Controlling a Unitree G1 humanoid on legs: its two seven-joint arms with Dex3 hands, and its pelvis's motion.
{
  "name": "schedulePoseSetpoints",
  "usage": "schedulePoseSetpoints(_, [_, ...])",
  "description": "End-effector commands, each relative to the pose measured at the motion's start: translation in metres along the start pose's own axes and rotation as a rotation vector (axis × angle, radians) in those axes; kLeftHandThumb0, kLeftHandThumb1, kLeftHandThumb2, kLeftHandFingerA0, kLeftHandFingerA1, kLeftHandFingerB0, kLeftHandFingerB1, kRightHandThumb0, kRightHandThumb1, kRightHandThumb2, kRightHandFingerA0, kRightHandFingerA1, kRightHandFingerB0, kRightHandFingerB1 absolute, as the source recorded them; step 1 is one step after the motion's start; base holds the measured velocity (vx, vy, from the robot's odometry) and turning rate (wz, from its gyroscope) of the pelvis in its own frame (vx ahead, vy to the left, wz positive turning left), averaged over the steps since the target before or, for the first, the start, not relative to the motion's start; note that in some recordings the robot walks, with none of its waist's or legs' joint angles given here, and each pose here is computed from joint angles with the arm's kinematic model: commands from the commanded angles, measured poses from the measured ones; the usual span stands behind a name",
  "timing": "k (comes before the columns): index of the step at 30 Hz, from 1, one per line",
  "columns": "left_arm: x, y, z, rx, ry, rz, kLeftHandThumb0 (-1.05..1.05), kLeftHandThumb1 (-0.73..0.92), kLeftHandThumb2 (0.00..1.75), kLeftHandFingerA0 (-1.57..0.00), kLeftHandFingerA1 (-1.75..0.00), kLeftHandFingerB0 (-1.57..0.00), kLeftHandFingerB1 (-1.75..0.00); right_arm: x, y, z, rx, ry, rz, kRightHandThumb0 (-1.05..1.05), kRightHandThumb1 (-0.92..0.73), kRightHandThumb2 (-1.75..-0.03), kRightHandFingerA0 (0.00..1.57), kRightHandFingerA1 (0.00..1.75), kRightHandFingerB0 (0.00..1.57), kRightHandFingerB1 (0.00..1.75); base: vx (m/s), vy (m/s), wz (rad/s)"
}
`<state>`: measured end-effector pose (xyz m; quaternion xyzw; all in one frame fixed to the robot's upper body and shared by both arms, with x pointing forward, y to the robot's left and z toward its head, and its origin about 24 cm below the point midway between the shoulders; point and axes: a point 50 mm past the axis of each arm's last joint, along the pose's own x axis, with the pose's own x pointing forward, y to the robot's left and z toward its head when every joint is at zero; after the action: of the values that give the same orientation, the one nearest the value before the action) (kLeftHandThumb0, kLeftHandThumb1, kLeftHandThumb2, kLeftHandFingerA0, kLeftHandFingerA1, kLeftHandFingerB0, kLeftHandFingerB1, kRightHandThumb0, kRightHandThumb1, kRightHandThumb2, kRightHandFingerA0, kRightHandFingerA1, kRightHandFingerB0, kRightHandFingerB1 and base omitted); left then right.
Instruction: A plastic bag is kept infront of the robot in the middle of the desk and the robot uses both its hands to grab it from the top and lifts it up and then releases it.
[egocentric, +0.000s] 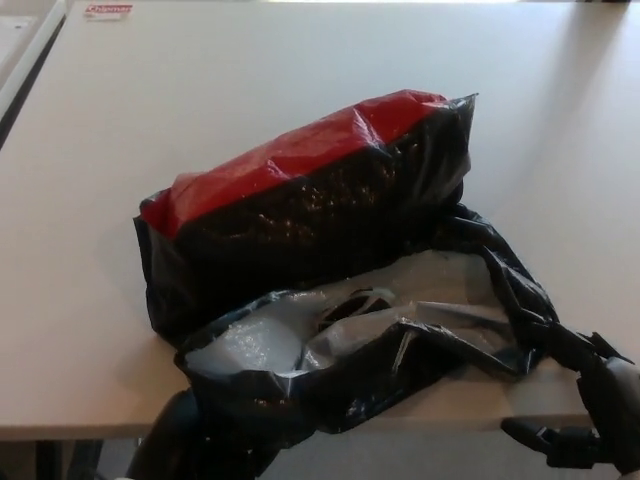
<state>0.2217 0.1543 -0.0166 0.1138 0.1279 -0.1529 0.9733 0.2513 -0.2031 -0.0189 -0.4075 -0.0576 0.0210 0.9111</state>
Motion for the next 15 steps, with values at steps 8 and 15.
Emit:
schedulePoseSetpoints(8, [-0.001, -0.010, 0.001, 0.039, 0.021, -0.055, -0.47, 0.55, 0.83, -0.97, -1.38, -0.63, -1.18, 0.040, 0.025, 0.050, 0.006, -0.046, 0.156, -0.42, -0.70, -0.61, 0.79, 0.96, 0.71, 0.50, -0.01, -0.002, -0.22])
schedulePoseSetpoints(15, [0.002, -0.020, 0.009, 0.043, 0.010, -0.073, -0.49, 0.57, 0.82, -0.87, -1.34, -0.62, -1.18, 0.060, 0.042, 0.096, 0.060, -0.149, 0.198, -0.43, -0.72, -0.62, 0.77, 1.03, 0.70, 0.54, 0.00, -0.009, -0.30])
